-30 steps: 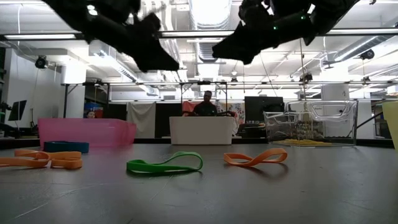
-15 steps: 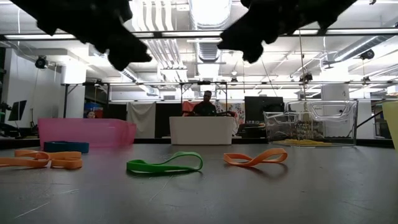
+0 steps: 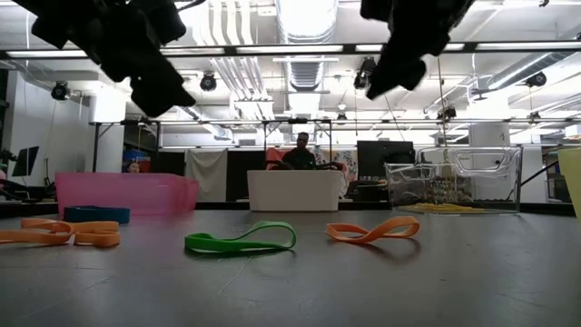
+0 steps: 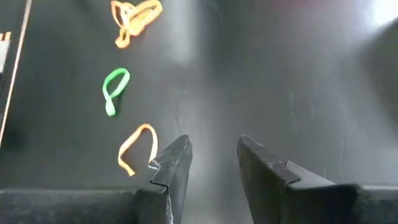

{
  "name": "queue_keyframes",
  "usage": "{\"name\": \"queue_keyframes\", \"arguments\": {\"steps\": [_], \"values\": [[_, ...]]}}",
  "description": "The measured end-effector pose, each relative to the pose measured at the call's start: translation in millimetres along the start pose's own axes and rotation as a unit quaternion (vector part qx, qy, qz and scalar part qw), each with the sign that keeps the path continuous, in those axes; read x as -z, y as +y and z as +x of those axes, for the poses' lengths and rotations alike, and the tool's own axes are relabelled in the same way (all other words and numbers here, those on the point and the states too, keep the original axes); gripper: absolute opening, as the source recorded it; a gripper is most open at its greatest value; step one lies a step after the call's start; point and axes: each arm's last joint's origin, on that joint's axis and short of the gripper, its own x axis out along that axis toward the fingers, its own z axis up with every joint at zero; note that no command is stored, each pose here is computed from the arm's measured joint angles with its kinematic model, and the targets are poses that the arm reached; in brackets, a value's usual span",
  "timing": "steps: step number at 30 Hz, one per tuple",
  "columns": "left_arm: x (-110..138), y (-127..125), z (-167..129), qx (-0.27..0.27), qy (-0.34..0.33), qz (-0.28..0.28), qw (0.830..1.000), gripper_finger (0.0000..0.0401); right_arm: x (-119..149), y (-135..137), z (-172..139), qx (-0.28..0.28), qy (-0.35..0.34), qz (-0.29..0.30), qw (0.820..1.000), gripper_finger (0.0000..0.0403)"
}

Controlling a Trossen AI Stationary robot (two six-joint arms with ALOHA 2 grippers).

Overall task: Sort rubber bands into baskets
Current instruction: Put the orange rubber band into the white bin

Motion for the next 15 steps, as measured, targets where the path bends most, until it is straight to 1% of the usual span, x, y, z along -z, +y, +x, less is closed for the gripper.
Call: {"name": "queue_keyframes", "arguments": {"steps": [3,5,7,11,15], "values": [[4,-3,4,0.002,0.018,-0.015,1.000,0.0145,8,2,-1,0.001,0.043,0.031,0.999,0.0134],[6,-5,7,0.004,0.024,-0.022,0.999,0.0145,13,10,2,-0.020,0.059,0.037,0.997,0.0139],[9,-6,10,0.004,0.035,-0.030,0.999,0.0145,18,21,6,-0.041,0.076,0.028,0.996,0.0144],[12,-10,16,-0.005,0.040,-0.039,0.998,0.0145,28,43,12,-0.061,0.094,0.006,0.994,0.0145],[13,-14,24,-0.001,0.029,-0.040,0.999,0.0145,29,57,17,-0.048,0.093,0.000,0.994,0.0147]]}}
